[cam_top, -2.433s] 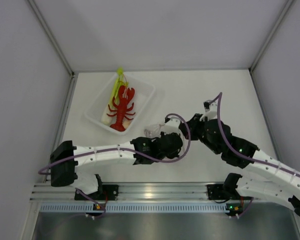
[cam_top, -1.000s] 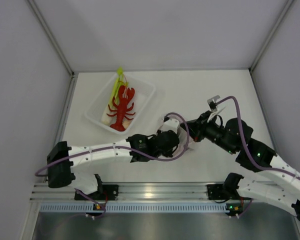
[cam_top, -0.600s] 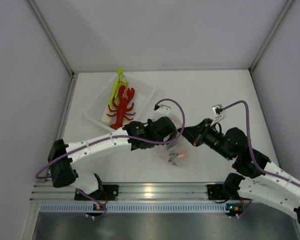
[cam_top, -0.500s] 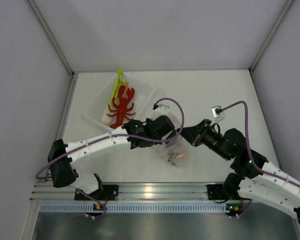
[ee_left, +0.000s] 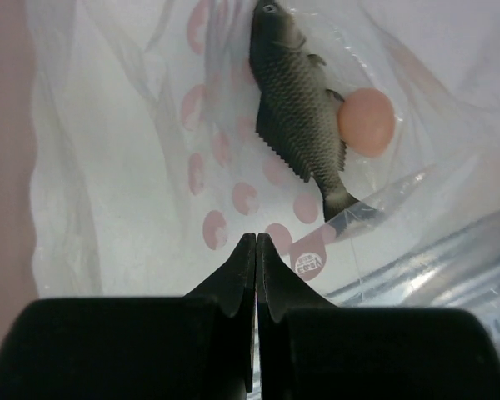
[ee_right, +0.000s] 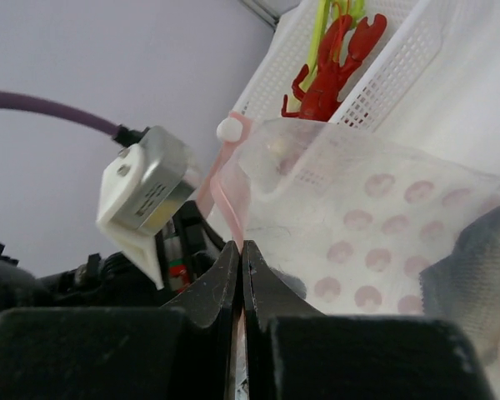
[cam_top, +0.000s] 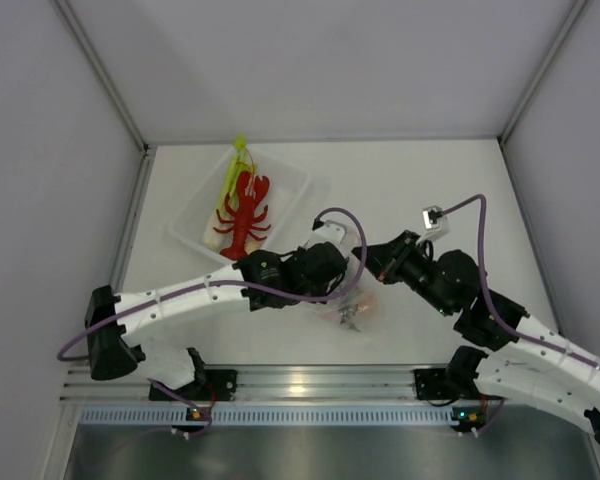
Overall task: Open the zip-top bag and remove the fake food
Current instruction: Pick up the fake fish from the zipper food storage bag.
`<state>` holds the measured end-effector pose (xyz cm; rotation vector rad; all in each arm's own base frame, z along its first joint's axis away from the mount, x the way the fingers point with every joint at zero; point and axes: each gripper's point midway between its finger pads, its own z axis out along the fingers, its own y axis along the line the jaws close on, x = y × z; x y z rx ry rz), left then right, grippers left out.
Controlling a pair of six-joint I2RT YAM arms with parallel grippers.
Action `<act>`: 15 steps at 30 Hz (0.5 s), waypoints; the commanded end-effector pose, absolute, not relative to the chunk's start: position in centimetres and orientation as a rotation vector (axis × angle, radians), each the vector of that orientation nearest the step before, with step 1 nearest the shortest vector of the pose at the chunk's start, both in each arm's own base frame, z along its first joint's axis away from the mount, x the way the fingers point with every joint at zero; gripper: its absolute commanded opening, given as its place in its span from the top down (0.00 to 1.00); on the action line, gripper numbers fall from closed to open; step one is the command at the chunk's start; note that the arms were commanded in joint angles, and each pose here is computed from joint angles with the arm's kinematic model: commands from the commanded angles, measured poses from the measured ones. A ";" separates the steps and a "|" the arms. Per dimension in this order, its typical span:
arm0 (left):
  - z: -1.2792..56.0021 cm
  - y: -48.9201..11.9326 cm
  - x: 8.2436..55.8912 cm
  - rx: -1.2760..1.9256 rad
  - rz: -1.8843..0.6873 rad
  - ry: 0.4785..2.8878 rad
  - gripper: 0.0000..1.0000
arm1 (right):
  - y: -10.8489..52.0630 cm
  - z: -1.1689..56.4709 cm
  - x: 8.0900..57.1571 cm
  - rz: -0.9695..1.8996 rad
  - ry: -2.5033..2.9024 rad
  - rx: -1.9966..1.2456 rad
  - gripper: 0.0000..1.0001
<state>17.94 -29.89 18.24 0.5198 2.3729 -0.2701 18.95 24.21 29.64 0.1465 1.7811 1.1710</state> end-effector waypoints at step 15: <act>19.9 -35.9 14.1 0.766 -0.754 2.011 1.00 | 22.9 33.1 20.4 1.103 1.729 0.160 1.00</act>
